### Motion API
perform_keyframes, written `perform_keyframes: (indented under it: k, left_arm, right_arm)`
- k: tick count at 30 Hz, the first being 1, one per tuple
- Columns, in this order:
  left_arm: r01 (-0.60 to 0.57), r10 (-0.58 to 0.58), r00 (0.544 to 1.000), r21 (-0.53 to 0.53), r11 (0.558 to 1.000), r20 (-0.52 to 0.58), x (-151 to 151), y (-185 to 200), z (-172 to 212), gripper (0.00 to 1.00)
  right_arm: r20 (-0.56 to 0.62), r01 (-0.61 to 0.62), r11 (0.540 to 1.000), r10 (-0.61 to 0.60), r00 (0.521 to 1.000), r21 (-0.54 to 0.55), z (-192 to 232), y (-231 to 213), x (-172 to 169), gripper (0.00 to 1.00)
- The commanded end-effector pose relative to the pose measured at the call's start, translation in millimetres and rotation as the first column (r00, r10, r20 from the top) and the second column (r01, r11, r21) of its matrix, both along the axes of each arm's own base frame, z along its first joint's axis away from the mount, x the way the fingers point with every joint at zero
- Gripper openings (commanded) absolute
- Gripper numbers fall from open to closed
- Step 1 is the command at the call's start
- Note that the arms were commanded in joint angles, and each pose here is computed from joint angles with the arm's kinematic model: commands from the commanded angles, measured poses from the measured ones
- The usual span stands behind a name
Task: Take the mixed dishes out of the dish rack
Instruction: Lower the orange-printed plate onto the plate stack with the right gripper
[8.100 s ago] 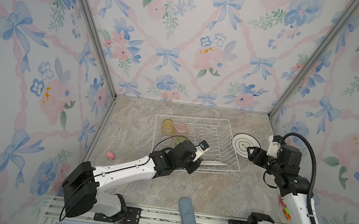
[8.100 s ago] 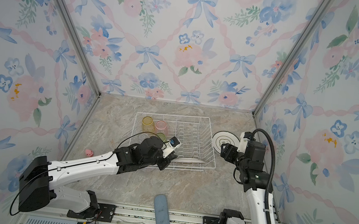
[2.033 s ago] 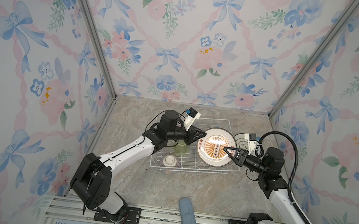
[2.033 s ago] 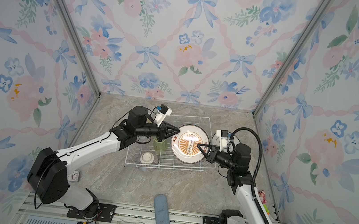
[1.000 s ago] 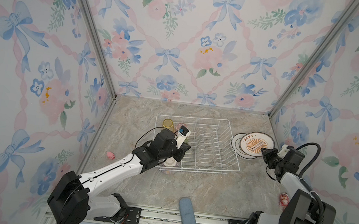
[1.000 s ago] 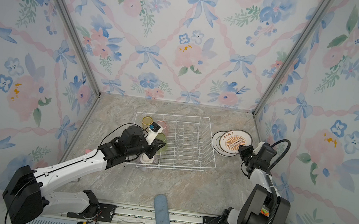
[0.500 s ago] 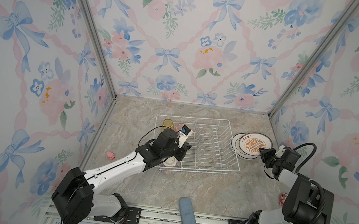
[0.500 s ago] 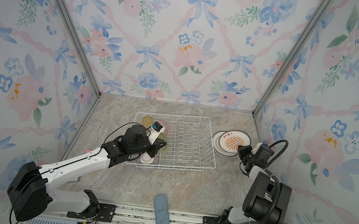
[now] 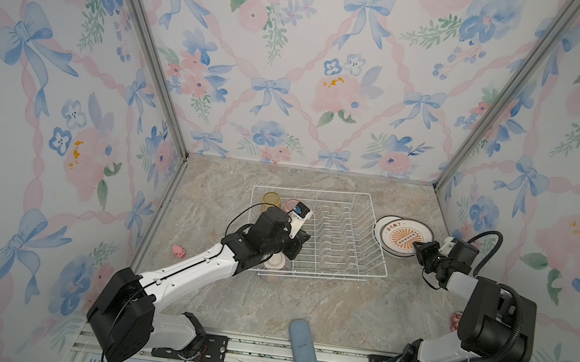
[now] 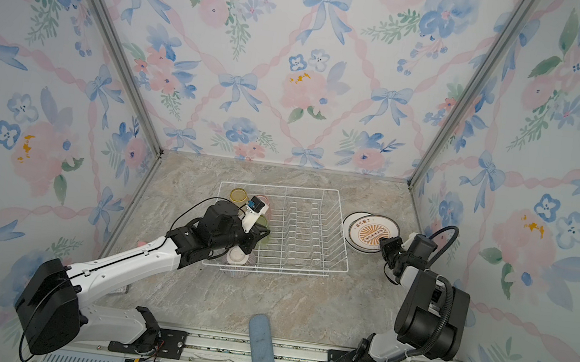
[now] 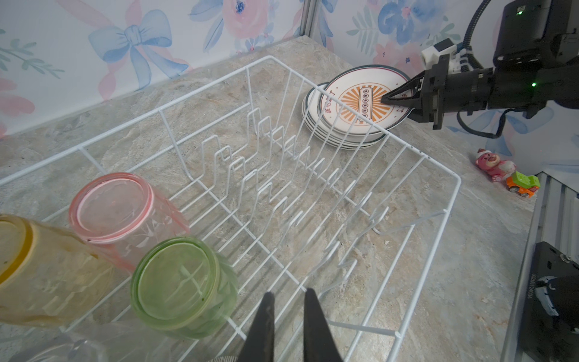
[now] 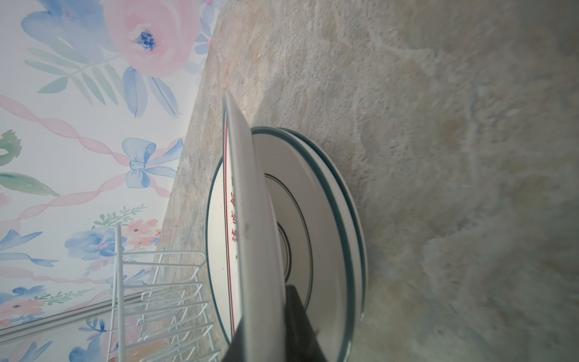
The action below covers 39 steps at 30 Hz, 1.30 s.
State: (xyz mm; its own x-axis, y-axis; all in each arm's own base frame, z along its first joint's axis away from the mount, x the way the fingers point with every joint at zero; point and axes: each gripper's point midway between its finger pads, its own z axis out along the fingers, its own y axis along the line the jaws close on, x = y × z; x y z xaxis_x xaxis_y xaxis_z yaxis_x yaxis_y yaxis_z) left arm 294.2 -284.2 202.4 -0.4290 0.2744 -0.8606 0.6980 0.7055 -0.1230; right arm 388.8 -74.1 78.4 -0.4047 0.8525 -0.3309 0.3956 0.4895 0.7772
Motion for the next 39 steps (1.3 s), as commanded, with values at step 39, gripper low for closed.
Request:
perform_keyframes:
  k: [39]
  left_arm:
    - [0.041,-0.041,0.999,-0.006,0.999,0.008,-14,1,5,0.14]
  right_arm:
    - [-0.146,-0.128,0.983,0.108,0.983,-0.131,-3,14,-19,0.46]
